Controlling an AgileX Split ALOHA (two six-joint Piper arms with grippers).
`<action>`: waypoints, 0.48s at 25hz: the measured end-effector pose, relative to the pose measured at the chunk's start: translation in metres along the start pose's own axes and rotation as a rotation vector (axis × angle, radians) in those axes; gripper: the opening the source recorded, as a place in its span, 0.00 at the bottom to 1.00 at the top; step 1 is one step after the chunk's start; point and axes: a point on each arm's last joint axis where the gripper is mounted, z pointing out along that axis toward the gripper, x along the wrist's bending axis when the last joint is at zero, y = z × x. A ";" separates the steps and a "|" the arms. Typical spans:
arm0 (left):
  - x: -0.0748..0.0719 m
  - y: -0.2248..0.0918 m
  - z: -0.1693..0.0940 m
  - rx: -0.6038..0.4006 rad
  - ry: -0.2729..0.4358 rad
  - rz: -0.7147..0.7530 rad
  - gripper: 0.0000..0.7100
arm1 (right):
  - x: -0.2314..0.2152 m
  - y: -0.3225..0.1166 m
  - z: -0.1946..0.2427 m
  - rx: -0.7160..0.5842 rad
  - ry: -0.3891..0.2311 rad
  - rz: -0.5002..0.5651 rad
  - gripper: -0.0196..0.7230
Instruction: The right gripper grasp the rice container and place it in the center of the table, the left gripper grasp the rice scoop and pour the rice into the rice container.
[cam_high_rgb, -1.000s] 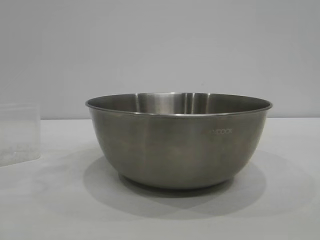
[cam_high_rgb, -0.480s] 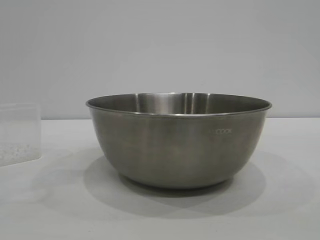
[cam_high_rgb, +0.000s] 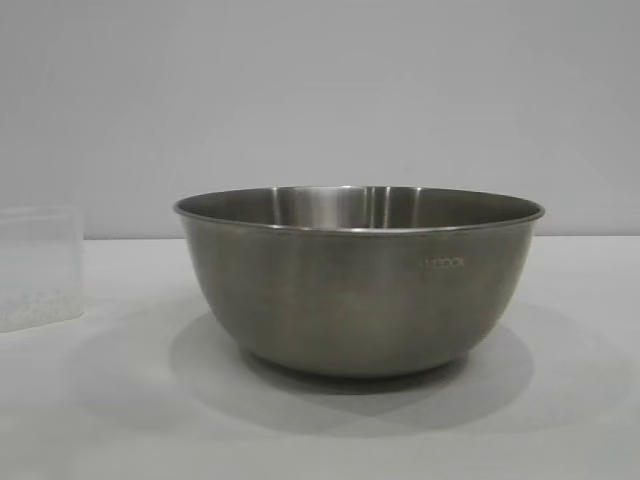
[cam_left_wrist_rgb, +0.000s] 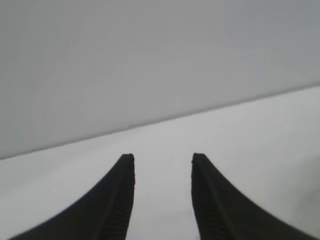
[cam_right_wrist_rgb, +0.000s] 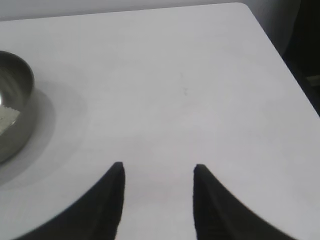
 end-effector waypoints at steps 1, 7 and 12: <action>0.002 0.001 -0.008 0.005 0.022 -0.011 0.31 | 0.000 0.000 0.000 0.000 0.000 0.000 0.46; 0.011 -0.004 -0.055 0.087 0.174 -0.096 0.31 | 0.000 0.000 0.000 0.000 0.000 0.000 0.46; 0.009 -0.010 -0.084 0.216 0.183 -0.206 0.31 | 0.000 0.000 0.000 0.000 0.000 0.000 0.46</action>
